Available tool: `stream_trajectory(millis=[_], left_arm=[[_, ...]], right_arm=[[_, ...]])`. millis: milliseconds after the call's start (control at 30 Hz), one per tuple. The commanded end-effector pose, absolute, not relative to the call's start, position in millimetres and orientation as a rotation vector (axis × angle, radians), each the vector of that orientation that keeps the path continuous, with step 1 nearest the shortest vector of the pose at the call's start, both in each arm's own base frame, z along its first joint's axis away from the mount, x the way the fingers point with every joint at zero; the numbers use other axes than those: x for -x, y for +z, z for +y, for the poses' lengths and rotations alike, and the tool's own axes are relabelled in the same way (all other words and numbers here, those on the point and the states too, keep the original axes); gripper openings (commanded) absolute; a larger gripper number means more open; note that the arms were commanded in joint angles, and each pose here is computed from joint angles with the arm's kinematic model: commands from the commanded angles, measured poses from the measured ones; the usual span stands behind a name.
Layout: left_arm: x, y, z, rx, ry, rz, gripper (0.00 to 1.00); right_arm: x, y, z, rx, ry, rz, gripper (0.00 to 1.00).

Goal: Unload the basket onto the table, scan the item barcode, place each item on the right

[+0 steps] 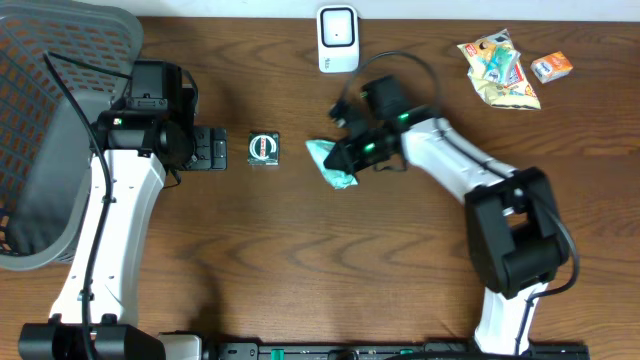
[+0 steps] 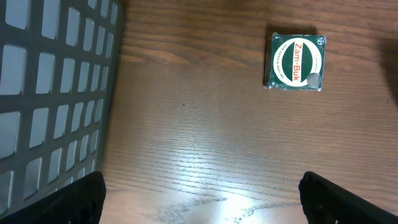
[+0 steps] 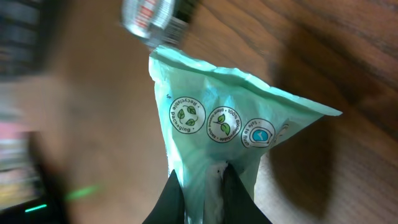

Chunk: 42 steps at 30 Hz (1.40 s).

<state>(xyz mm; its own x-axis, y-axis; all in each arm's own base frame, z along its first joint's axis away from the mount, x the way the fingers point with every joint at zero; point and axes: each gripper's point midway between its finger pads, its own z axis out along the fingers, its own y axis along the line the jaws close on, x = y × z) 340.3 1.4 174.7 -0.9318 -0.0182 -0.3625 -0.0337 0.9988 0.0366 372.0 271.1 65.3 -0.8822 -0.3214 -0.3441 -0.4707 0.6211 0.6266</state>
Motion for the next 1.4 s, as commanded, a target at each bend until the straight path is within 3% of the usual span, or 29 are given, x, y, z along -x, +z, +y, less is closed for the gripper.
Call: stream_trajectory(millis=[0, 400, 533, 633, 867, 1033, 1367], left_arm=[[-339.0, 170.7, 2.9, 0.03, 0.075, 2.783, 0.98], [-339.1, 170.7, 2.9, 0.03, 0.075, 2.783, 0.98], [-339.0, 170.7, 2.9, 0.03, 0.075, 2.783, 0.98], [-339.0, 170.7, 2.9, 0.03, 0.075, 2.783, 0.98], [-339.1, 170.7, 2.9, 0.03, 0.075, 2.783, 0.98], [-339.0, 170.7, 2.9, 0.03, 0.075, 2.783, 0.98], [-339.0, 170.7, 2.9, 0.03, 0.075, 2.783, 0.98]], right_arm=[[-355.1, 111.3, 274.9, 0.628, 1.605, 2.471, 0.01], [-375.6, 35.6, 195.9, 0.08, 1.612, 2.691, 0.01], [-390.0, 8.7, 159.0, -0.014, 1.309, 2.799, 0.2], [-398.9, 7.4, 140.5, -0.057, 1.197, 2.82, 0.28], [-418.3, 35.3, 94.8, -0.077, 0.924, 2.855, 0.33], [-424.2, 52.4, 81.0, -0.016, 0.774, 2.88, 0.43], [-424.6, 41.0, 66.5, -0.013, 0.595, 2.92, 0.53]])
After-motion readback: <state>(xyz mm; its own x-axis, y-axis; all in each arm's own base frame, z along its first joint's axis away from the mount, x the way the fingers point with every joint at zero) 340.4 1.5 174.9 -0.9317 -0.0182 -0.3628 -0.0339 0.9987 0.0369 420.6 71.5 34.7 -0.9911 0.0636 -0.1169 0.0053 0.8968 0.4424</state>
